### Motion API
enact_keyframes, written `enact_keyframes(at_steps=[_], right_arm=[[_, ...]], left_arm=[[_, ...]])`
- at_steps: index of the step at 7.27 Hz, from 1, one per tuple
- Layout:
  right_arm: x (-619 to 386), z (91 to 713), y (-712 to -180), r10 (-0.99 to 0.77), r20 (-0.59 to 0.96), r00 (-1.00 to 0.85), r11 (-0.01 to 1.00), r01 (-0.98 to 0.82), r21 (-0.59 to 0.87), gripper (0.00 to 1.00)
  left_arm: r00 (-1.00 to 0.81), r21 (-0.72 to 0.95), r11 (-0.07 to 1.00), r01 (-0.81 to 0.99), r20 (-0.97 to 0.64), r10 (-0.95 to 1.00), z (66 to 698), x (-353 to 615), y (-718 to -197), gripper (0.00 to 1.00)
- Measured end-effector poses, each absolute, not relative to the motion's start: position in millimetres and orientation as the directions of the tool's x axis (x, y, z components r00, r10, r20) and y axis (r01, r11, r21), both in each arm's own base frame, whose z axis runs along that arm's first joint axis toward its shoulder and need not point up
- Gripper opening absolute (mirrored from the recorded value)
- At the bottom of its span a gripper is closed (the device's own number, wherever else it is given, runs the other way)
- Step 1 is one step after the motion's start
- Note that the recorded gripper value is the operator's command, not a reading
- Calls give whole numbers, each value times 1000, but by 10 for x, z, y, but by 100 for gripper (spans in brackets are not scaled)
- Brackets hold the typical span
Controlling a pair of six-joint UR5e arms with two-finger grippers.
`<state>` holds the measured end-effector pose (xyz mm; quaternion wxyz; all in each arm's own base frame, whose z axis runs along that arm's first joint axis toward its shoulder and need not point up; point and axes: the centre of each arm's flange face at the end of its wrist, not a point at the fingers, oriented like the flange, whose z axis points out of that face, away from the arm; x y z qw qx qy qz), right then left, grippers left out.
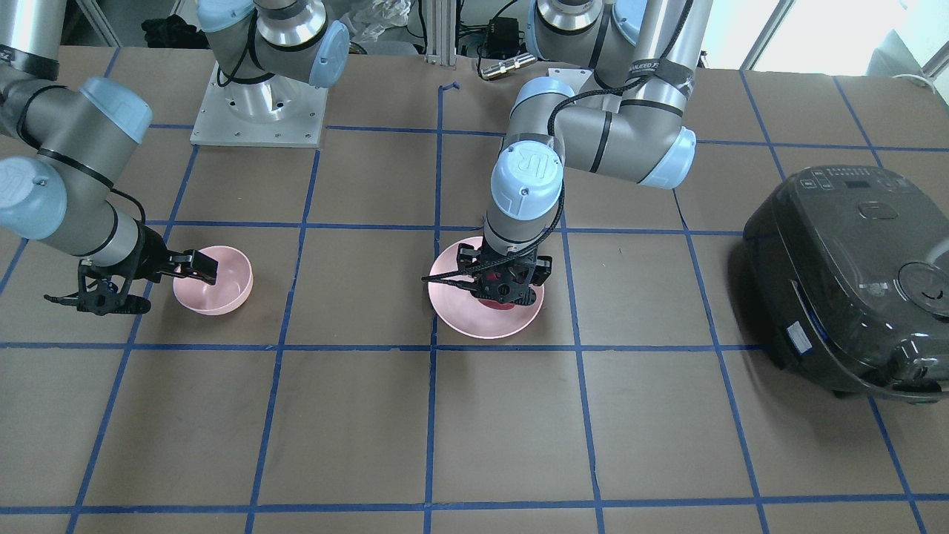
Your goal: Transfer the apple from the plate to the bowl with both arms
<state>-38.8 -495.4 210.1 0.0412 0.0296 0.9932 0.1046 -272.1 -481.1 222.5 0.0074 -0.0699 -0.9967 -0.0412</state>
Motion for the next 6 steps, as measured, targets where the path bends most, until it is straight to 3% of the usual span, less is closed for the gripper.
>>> enact_keyframes(at_steps=[1, 3, 6], right_arm=[[-390, 2041, -4957, 67, -77, -995, 975, 49, 216, 59], [-397, 1985, -4962, 64, -74, -995, 974, 46, 223, 0], [-446, 2052, -4982, 55, -38, -998, 973, 45, 225, 0]], left_arm=[[-990, 61, 988, 140, 22, 139, 2335, -2728, -4845, 0], [-992, 26, 992, 124, 24, 123, 2674, -2734, -4970, 0], [-998, 38, 998, 51, 24, 50, 3414, -2555, -5318, 0]])
